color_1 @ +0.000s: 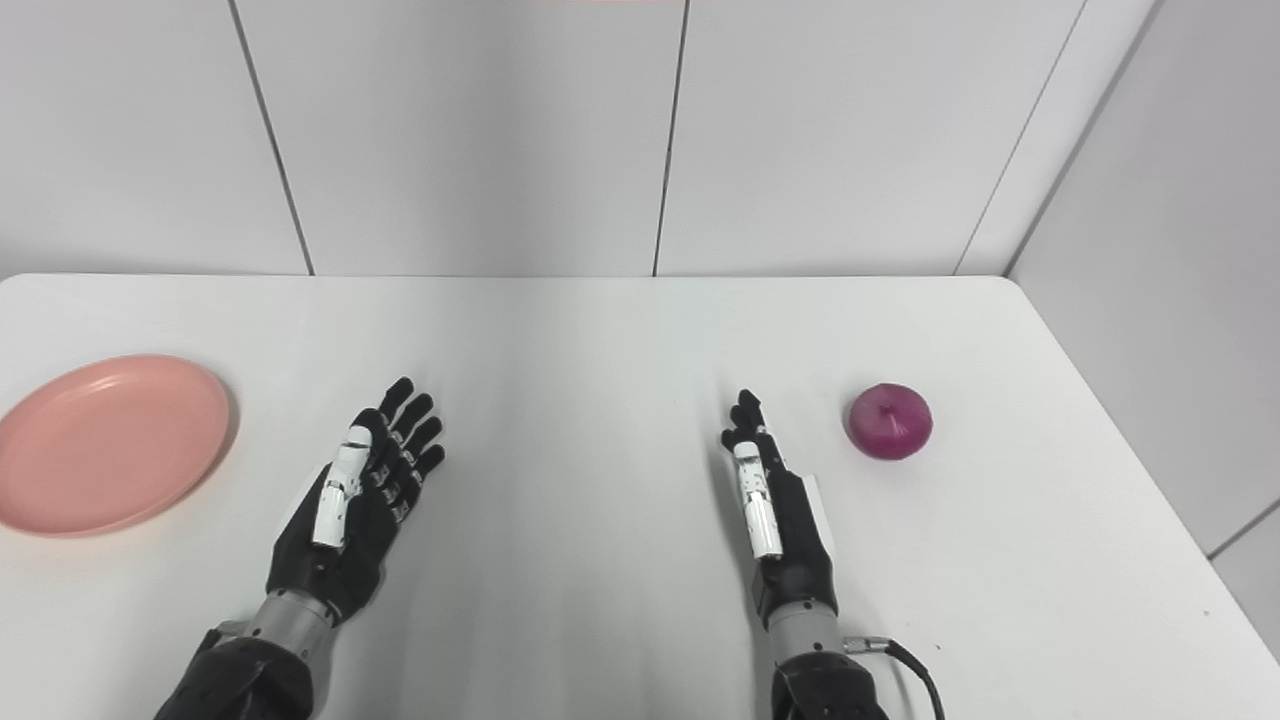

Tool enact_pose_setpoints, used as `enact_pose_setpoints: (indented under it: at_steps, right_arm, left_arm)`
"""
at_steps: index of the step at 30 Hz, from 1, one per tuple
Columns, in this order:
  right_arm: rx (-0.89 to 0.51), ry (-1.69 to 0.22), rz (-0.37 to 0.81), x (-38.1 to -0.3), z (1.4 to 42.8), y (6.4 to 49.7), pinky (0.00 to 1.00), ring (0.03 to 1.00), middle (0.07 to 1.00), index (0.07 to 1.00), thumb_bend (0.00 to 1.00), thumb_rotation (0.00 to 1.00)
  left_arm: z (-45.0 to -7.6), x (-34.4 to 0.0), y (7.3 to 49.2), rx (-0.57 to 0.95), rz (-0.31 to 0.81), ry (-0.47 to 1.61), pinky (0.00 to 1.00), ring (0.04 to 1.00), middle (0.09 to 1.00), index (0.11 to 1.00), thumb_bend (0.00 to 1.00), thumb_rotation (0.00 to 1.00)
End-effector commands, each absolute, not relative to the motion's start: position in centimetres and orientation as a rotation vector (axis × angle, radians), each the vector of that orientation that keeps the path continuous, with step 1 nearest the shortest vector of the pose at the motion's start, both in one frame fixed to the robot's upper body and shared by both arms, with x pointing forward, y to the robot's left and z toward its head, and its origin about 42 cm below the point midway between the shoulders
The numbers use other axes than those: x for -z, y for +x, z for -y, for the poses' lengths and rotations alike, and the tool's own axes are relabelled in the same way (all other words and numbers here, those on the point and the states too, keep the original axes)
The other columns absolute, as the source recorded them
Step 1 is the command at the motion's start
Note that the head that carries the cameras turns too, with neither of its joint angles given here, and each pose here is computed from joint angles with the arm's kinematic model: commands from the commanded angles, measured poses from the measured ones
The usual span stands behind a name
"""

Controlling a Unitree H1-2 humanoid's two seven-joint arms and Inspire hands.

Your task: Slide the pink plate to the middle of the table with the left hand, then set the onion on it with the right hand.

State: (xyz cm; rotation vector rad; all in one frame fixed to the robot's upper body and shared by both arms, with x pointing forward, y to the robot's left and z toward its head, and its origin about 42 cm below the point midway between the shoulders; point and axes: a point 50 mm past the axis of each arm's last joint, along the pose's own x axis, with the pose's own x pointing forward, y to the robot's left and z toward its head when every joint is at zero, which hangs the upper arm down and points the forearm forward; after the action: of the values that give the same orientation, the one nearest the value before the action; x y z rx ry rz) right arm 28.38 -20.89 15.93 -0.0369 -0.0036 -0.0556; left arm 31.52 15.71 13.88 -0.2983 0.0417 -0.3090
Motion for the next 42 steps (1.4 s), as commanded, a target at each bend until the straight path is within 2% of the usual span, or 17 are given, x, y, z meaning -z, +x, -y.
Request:
enact_pose_setpoints:
  at_steps: [1, 31, 42]
  right_arm:
    - [0.049, -0.024, 0.037, -16.8, 20.5, 28.4, 1.00, 0.944, 0.962, 0.979, 0.19, 1.00]
    - [0.043, -0.024, 0.042, -16.7, 20.6, 28.4, 1.00, 0.948, 0.967, 0.983, 0.18, 1.00]
    - [0.019, -0.017, 0.041, -16.8, 23.0, 27.9, 1.00, 0.980, 0.998, 1.000, 0.16, 1.00]
  left_arm:
    - [-15.7, -13.6, 31.2, 0.311, -0.064, -0.310, 1.00, 1.000, 1.000, 1.000, 0.43, 1.00]
    - [-15.5, -13.4, 31.3, 0.305, -0.067, -0.309, 1.00, 0.997, 1.000, 1.000, 0.43, 1.00]
    - [-12.3, -13.2, 31.2, 0.299, -0.084, -0.325, 1.00, 0.997, 1.000, 1.000, 0.42, 1.00]
